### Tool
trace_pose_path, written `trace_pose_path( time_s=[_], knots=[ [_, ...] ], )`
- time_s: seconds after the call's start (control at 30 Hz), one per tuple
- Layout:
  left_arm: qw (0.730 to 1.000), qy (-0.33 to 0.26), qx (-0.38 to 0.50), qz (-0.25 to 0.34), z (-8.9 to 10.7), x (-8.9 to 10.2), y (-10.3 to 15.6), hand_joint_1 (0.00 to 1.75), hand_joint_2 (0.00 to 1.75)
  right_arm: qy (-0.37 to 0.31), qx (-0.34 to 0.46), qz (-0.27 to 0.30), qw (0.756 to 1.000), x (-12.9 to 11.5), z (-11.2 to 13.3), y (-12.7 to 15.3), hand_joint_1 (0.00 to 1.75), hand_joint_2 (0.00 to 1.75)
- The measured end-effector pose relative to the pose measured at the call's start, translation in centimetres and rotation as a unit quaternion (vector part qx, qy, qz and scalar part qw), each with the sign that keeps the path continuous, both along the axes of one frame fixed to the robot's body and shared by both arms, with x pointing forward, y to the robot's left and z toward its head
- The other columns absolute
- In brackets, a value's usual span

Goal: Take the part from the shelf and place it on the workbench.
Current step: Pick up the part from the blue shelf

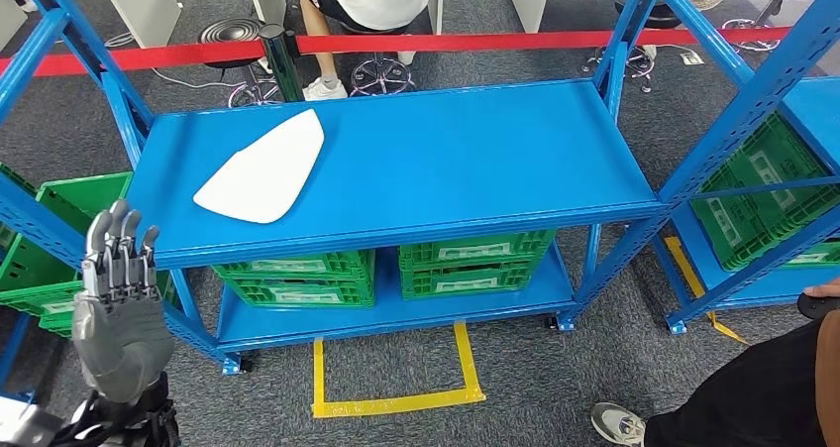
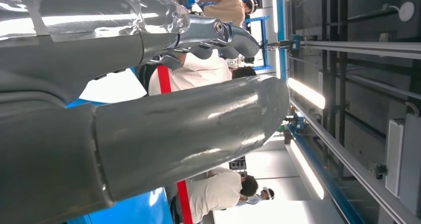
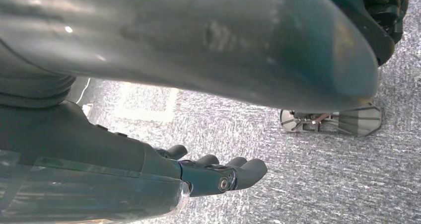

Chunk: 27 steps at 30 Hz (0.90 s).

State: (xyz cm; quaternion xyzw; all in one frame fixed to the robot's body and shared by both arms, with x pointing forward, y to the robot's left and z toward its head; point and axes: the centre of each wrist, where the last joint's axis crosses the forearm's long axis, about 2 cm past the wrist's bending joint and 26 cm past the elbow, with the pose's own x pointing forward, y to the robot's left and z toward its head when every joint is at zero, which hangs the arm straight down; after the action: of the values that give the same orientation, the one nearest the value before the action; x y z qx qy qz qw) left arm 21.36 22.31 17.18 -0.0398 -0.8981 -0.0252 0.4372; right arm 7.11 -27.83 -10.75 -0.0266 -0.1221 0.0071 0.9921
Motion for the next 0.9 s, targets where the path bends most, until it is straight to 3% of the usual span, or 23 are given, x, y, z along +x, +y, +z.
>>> trace_pose_path(
  time_s=[0.9],
  knots=[
    [1.000,0.010,0.006,-0.004,-0.25,-0.18,-0.13,0.00,0.00,-0.003,0.007,0.006,1.000,-0.10,0.00,0.51,0.00,0.00]
  ],
)
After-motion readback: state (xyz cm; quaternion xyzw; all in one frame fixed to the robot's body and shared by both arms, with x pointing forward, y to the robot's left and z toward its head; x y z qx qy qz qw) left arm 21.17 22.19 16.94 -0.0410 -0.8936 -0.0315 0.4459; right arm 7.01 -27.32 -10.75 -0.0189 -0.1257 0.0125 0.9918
